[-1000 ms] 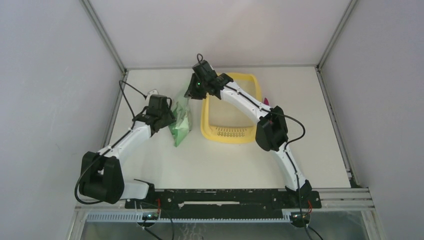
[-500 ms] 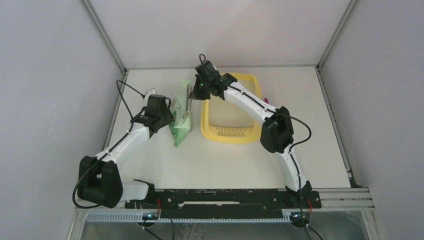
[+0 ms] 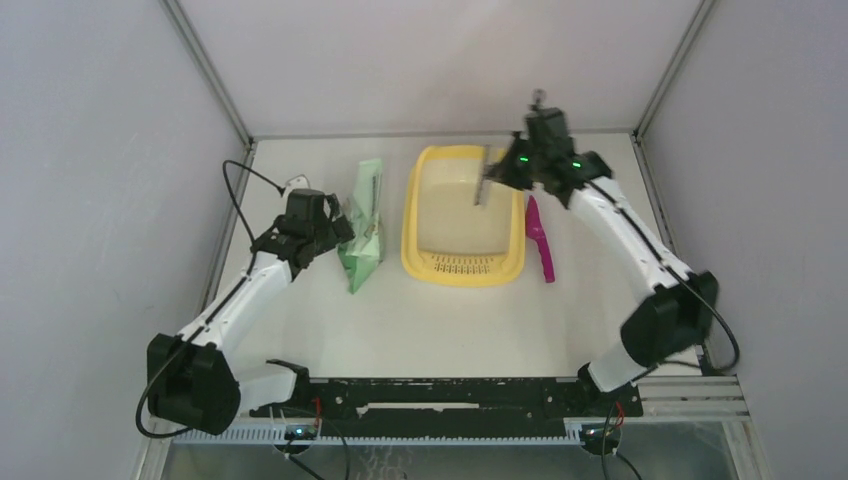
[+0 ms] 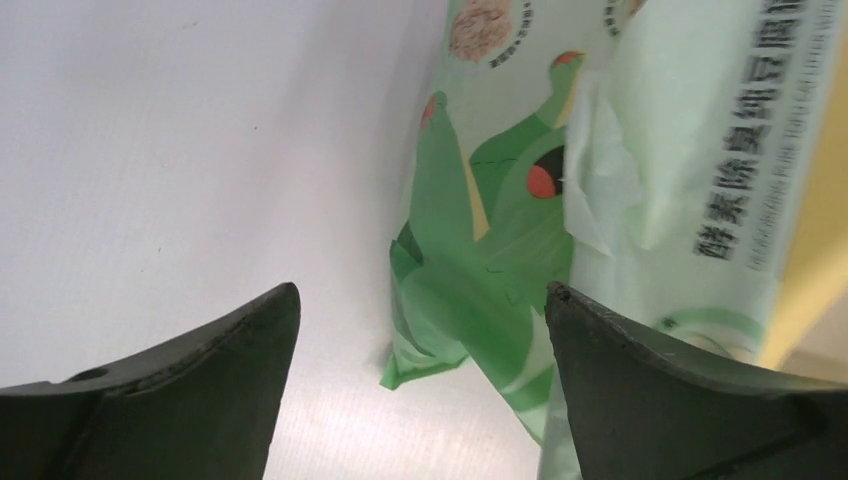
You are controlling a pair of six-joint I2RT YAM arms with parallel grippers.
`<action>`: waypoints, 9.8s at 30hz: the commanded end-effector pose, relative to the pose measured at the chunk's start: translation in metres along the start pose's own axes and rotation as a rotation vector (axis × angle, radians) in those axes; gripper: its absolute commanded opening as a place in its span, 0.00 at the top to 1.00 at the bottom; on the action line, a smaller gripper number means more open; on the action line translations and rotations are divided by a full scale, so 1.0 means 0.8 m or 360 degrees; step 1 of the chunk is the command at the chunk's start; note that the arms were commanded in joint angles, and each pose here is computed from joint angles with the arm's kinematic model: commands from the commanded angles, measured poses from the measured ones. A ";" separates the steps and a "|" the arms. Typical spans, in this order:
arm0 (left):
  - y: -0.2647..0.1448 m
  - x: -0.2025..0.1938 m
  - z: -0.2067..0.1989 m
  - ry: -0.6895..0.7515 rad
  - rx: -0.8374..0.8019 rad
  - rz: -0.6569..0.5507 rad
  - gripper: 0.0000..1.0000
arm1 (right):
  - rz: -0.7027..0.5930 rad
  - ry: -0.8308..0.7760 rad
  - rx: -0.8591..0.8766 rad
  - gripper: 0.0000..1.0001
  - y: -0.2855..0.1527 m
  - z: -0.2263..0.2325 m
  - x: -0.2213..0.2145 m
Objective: Fill the litter box with clean litter
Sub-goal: Place the clamp at the center of the board, then pick up the cat litter bag at the center of the board, then place the cat litter bag at the center of the board, then open the cat litter bag at the center of the board.
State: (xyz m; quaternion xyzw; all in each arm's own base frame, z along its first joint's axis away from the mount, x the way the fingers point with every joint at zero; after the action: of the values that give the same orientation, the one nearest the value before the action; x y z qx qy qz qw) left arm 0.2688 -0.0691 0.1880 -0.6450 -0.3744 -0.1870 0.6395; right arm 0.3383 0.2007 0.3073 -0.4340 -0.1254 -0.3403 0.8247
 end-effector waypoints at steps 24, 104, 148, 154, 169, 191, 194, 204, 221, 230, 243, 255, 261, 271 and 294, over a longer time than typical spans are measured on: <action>-0.045 0.049 -0.020 -0.0079 -0.0367 -0.0120 0.00 | -0.0148 0.0511 -0.0956 1.00 0.011 -0.336 0.001; -0.143 0.089 0.003 0.0060 -0.0111 -0.0268 1.00 | 0.0315 -0.0640 0.0148 0.34 -0.032 -0.027 -0.067; -0.321 0.083 -0.018 0.0223 -0.1204 -0.0524 1.00 | -0.0034 -0.2013 0.1843 0.27 -0.010 0.120 -0.102; -0.341 0.084 -0.007 0.0172 -0.1158 -0.0501 1.00 | -0.0087 -0.2219 0.1695 0.23 -0.009 0.131 -0.126; -0.362 0.065 0.002 0.0156 -0.1237 -0.0354 1.00 | -0.0216 -0.2197 0.1803 0.18 -0.015 0.169 -0.127; -0.365 0.081 -0.032 0.0380 -0.1534 -0.0268 1.00 | 0.0447 -0.2389 0.1968 0.20 -0.006 0.162 -0.199; -0.360 0.082 -0.033 0.0390 -0.1509 -0.0267 1.00 | 0.0474 -0.2347 0.1969 0.46 -0.007 0.163 -0.202; -0.266 0.108 0.004 0.0169 -0.0430 -0.0406 1.00 | 0.0616 -0.2097 0.1386 1.00 -0.008 0.144 -0.220; -0.203 0.114 0.075 -0.0271 0.0198 -0.0611 0.21 | 0.0447 -0.1575 0.0695 0.97 0.061 0.182 -0.234; -0.170 0.069 0.067 -0.0273 0.0041 -0.0484 0.30 | 0.0437 -0.1530 0.0725 0.68 0.015 0.190 -0.196; -0.170 0.066 0.066 -0.0231 0.0002 -0.0482 0.72 | 0.0382 -0.1422 0.0675 1.00 -0.073 0.143 -0.153; -0.167 0.066 0.063 -0.0215 -0.0017 -0.0467 0.75 | 0.0629 -0.1458 0.0616 1.00 -0.036 0.131 -0.194; -0.167 0.066 0.063 -0.0210 -0.0017 -0.0463 0.68 | 0.0616 -0.1474 0.0600 1.00 -0.031 0.136 -0.201; -0.166 0.064 0.064 -0.0209 -0.0009 -0.0455 0.50 | 0.0407 -0.1480 0.0639 1.00 -0.059 0.150 -0.185; -0.167 0.059 0.065 -0.0212 -0.0021 -0.0455 0.45 | 0.0444 -0.1528 0.0677 1.00 -0.046 0.168 -0.194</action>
State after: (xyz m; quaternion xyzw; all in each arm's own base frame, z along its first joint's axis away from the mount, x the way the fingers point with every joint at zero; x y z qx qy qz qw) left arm 0.1918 -0.0210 0.3091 -0.6012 -0.4998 -0.2256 0.5813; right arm 0.2114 0.3551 0.3214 -0.3952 -0.4815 0.0499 0.7807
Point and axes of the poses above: each gripper's point midway between its finger pads, its own y axis out along the fingers, its own z axis along the line the jaws close on, x = y × z, the point moved 8 cm from there along -y, back along the fingers, and after that the axes turned 8 degrees about y, right-handed, at the moved point
